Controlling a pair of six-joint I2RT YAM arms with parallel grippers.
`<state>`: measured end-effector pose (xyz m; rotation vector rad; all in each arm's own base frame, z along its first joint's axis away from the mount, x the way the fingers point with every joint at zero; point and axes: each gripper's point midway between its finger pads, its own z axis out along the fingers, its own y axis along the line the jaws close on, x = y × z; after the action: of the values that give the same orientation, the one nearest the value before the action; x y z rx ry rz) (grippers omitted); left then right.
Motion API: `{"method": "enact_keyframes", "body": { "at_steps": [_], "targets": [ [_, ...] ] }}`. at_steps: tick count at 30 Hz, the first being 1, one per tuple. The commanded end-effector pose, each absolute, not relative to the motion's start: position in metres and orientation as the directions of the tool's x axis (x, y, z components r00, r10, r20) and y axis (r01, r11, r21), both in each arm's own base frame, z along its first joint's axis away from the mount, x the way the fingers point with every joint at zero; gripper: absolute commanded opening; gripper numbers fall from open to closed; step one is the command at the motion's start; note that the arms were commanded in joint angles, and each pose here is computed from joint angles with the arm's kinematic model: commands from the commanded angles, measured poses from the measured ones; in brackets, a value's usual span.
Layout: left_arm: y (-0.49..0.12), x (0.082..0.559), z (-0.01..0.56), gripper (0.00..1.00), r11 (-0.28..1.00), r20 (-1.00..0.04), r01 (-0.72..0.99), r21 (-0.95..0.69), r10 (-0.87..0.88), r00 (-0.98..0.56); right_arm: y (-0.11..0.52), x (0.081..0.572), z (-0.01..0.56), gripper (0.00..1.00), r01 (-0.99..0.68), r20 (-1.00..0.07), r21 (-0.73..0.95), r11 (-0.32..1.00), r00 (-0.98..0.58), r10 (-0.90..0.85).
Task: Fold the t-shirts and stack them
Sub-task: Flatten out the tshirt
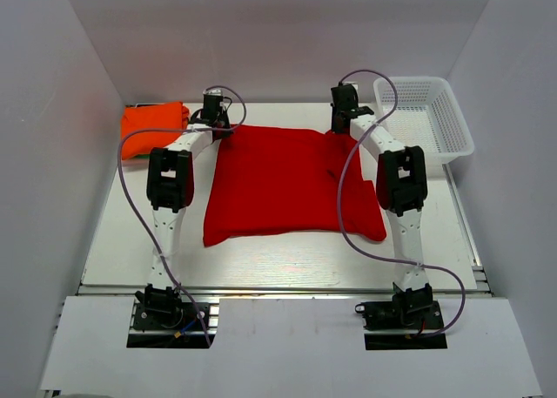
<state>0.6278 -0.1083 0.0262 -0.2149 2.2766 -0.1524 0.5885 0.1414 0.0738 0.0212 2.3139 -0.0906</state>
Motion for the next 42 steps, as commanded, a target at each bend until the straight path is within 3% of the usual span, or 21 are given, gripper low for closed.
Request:
{"method": "enact_keyframes", "body": {
  "at_steps": [1,8,13,14,16,17,18,19,21,22,24,28,32,34,35,36,42],
  "targets": [
    [-0.104,0.631,0.075,0.0,0.983,-0.804,-0.077,-0.169,-0.183,-0.565,0.129,0.598,0.118,0.0,0.089,-0.8,-0.021,0.996,-0.599,0.037],
    [-0.097,0.622,0.114,0.0,0.986,-0.847,-0.068,-0.154,-0.168,-0.504,0.119,0.591,0.145,0.0,0.08,-0.827,0.004,0.997,-0.56,0.048],
    [-0.1,0.616,0.106,0.0,0.986,-0.838,-0.055,-0.16,-0.165,-0.521,0.14,0.586,0.136,0.0,-0.052,-0.813,0.039,0.998,-0.583,0.001],
    [-0.1,0.616,0.102,0.0,0.986,-0.832,-0.057,-0.158,-0.164,-0.529,0.143,0.585,0.133,0.04,-0.065,-0.808,0.04,0.997,-0.59,-0.006],
    [-0.101,0.616,0.102,0.0,0.985,-0.831,-0.049,-0.162,-0.164,-0.531,0.149,0.587,0.129,0.35,-0.091,-0.802,0.061,0.994,-0.598,-0.005],
    [-0.101,0.616,0.102,0.0,0.985,-0.831,-0.049,-0.162,-0.164,-0.531,0.15,0.587,0.127,0.33,-0.096,-0.799,0.07,0.993,-0.602,-0.002],
    [-0.103,0.616,0.102,0.0,0.985,-0.83,-0.042,-0.167,-0.163,-0.533,0.151,0.586,0.12,0.39,-0.097,-0.789,0.069,0.993,-0.614,-0.005],
    [-0.103,0.616,0.102,0.0,0.985,-0.83,-0.042,-0.167,-0.163,-0.533,0.155,0.589,0.122,0.59,-0.107,-0.791,0.079,0.991,-0.612,-0.004],
    [-0.105,0.615,0.096,0.0,0.985,-0.824,-0.035,-0.171,-0.162,-0.543,0.155,0.591,0.119,0.68,-0.105,-0.786,0.077,0.991,-0.618,-0.004],
    [-0.105,0.615,0.096,0.0,0.985,-0.824,-0.035,-0.171,-0.162,-0.543,0.156,0.591,0.11,0.83,-0.106,-0.777,0.074,0.992,-0.629,-0.009],
    [-0.105,0.615,0.096,0.0,0.985,-0.824,-0.035,-0.171,-0.162,-0.543,0.156,0.592,0.106,0.88,-0.107,-0.771,0.068,0.992,-0.637,-0.016],
    [-0.104,0.613,0.093,0.0,0.985,-0.819,-0.036,-0.169,-0.161,-0.551,0.158,0.592,0.091,0.77,-0.114,-0.752,0.067,0.991,-0.659,-0.025],
    [-0.104,0.613,0.087,0.0,0.985,-0.814,-0.038,-0.167,-0.159,-0.558,0.158,0.591,0.078,0.57,-0.104,-0.733,0.066,0.992,-0.68,-0.023],
    [-0.104,0.613,0.087,0.0,0.985,-0.814,-0.038,-0.167,-0.159,-0.558,0.152,0.589,0.076,0.52,-0.078,-0.723,0.053,0.996,-0.691,-0.016],
    [-0.103,0.616,0.092,0.0,0.985,-0.821,-0.043,-0.164,-0.161,-0.548,0.15,0.588,0.073,0.31,-0.071,-0.717,0.048,0.996,-0.697,-0.015],
    [-0.103,0.616,0.092,0.0,0.985,-0.821,-0.043,-0.164,-0.161,-0.547,0.142,0.586,0.074,0.03,-0.039,-0.716,0.021,0.999,-0.698,-0.012],
    [-0.097,0.617,0.116,0.0,0.987,-0.847,-0.059,-0.147,-0.157,-0.508,0.123,0.586,0.131,0.0,0.031,-0.799,-0.008,0.999,-0.601,0.012]
  ]
}}
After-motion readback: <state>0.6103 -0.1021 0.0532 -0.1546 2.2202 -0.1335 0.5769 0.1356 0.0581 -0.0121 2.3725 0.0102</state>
